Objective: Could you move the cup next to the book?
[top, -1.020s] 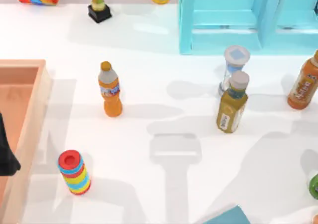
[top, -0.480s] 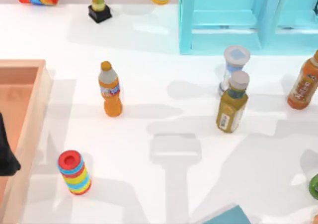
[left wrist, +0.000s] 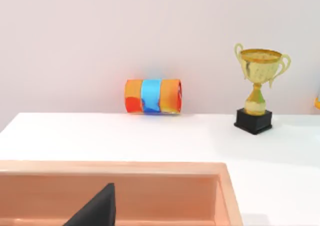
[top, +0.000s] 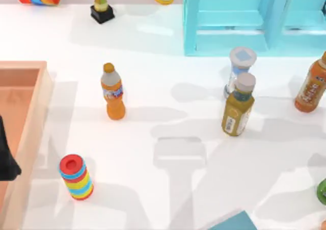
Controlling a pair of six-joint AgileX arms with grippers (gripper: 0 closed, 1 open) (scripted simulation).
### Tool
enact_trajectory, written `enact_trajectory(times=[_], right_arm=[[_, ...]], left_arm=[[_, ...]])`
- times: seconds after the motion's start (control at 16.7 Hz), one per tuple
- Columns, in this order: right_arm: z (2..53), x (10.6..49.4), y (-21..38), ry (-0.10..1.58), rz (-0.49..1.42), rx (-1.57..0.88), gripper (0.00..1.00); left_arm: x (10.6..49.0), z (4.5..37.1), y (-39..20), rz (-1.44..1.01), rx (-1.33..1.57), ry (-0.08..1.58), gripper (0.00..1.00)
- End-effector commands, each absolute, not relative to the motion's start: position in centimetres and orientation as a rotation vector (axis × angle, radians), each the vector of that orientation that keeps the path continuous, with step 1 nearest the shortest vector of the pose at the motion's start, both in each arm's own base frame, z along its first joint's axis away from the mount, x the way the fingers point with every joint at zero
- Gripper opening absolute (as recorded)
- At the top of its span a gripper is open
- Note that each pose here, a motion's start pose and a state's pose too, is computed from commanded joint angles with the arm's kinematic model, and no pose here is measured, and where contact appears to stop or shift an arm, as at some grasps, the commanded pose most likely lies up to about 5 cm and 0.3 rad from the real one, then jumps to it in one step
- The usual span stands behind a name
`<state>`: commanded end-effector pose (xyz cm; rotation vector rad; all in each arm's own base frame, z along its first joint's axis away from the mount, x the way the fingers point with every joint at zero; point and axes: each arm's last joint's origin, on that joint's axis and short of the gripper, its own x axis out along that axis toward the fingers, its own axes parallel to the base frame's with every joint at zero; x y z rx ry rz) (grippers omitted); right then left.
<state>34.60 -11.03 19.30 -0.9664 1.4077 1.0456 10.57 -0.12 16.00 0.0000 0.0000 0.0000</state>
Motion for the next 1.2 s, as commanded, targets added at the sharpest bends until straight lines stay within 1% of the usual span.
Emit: enact_trajectory(times=[0.24, 0.42, 0.6, 0.78, 0.96, 1.2], right_arm=[[20.6, 35.2, -7.7, 1.567, 0.818, -0.757, 0.00], [21.5, 35.5, -4.1, 1.677, 0.579, -0.573, 0.00], [22.4, 35.5, 0.2, 1.742, 0.328, -0.407, 0.00], [23.1, 34.8, 5.2, 1.752, 0.136, -0.297, 0.00], [23.7, 33.5, 10.3, 1.728, -0.012, -0.209, 0.00], [24.2, 30.4, 16.7, 1.669, -0.121, -0.117, 0.00]], left_arm=[[10.6, 16.0, -0.1, 0.000, 0.000, 0.000, 1.00], [10.6, 16.0, -0.1, 0.000, 0.000, 0.000, 1.00], [10.6, 16.0, -0.1, 0.000, 0.000, 0.000, 1.00], [10.6, 16.0, -0.1, 0.000, 0.000, 0.000, 1.00], [10.6, 16.0, -0.1, 0.000, 0.000, 0.000, 1.00], [10.6, 16.0, -0.1, 0.000, 0.000, 0.000, 1.00]])
